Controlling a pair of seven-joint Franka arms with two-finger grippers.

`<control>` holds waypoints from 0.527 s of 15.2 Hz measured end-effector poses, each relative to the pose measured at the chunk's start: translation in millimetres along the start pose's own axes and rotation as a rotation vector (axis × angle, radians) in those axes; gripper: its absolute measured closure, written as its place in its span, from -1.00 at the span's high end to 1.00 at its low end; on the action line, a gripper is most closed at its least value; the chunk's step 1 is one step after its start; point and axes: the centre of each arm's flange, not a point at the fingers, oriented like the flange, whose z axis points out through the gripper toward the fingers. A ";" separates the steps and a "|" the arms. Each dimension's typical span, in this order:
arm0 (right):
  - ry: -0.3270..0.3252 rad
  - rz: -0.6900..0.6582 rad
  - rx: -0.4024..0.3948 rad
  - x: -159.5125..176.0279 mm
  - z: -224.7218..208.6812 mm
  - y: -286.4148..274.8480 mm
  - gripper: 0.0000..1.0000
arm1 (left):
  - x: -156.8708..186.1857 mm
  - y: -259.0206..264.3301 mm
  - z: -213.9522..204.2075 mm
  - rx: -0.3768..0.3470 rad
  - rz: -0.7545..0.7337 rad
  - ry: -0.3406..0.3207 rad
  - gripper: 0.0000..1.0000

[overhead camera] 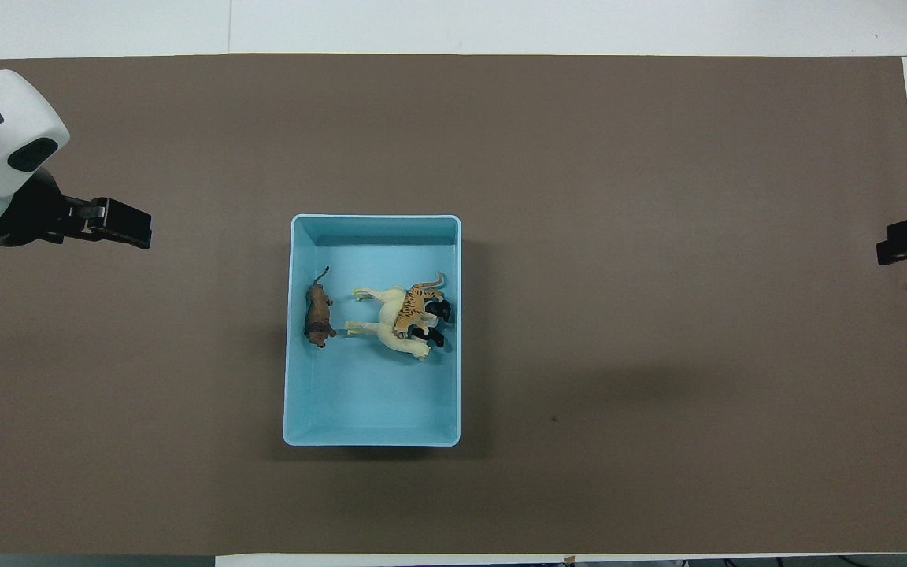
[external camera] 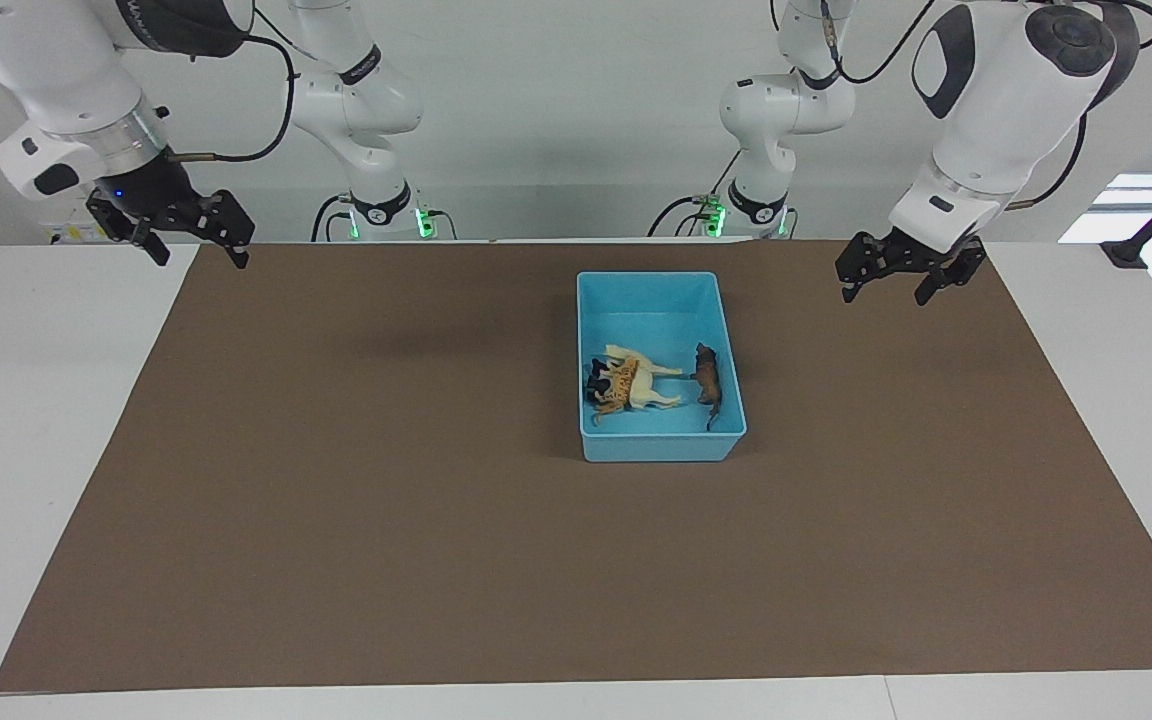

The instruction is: Put all toys into storage box

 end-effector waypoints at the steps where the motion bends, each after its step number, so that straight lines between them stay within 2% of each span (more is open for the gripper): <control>1: 0.014 -0.011 -0.003 2.3 5.1 3.9 1.00 | 1.4 2.6 0.6 -0.001 0.005 0.005 1.00; 4: 0.057 -0.019 -0.013 8.1 8.7 14.9 1.00 | 0.7 5.3 3.1 -0.001 0.010 -0.010 1.00; 8: 0.059 -0.016 -0.014 8.1 8.4 17.1 1.00 | 1.1 5.1 3.8 -0.001 -0.015 -0.011 1.00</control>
